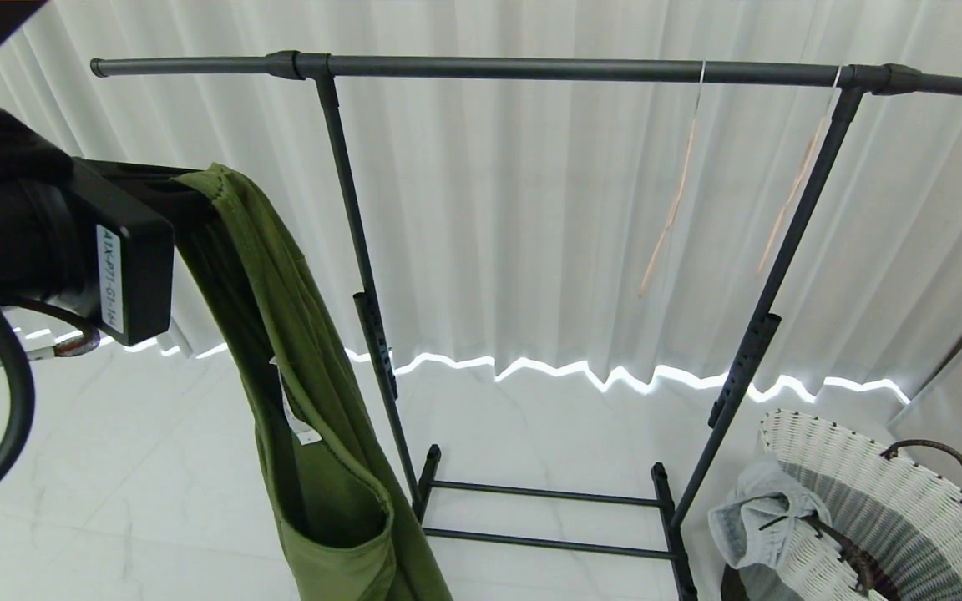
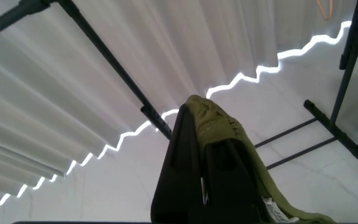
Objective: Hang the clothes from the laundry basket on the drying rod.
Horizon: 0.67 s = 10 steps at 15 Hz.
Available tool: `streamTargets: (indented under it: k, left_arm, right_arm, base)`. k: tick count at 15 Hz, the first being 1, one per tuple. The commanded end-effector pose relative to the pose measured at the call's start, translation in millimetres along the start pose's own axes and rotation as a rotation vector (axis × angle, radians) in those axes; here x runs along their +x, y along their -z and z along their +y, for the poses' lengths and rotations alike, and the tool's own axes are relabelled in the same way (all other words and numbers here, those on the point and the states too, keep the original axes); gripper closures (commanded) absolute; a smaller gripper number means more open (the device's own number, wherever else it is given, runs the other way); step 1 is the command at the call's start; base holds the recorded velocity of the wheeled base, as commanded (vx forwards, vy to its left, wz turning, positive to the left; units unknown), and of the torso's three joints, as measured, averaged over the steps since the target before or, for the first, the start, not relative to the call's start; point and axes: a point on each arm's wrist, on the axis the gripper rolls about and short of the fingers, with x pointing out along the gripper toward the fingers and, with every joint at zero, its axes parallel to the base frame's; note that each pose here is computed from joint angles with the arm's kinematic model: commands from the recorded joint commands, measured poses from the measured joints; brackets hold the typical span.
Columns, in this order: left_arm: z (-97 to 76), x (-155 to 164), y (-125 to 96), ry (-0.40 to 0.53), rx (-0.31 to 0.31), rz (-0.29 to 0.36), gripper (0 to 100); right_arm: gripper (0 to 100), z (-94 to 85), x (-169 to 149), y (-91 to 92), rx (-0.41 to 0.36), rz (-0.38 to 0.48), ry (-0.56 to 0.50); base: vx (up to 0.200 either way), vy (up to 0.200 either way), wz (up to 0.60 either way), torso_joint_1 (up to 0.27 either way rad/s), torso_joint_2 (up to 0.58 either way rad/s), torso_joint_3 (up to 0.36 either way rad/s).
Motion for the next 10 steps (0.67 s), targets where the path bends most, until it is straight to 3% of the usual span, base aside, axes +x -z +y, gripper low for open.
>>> streamTargets:
  k: [1,4,10]
  left_arm:
    - [-0.5,1,0,0.001,0.001,0.003,100]
    - [-1.9,4,0,0.003,-0.004,0.007,100]
    - [-7.0,8,7,0.012,0.006,0.036,100]
  right_arm:
    - [0,0.7,2,0.6,-0.002,0.003,-0.001]
    - [0,2.5,8,0.5,0.002,-0.024,0.010]
    - [0,4.6,21,-3.3,0.032,-0.027,0.011]
  base:
    - [0.000,0.000,0.00,0.198,-0.50,-0.295]
    - [0.000,0.000,0.00,0.206,-0.51,-0.297]
    - [0.200,0.000,0.00,0.214,-0.50,-0.287]
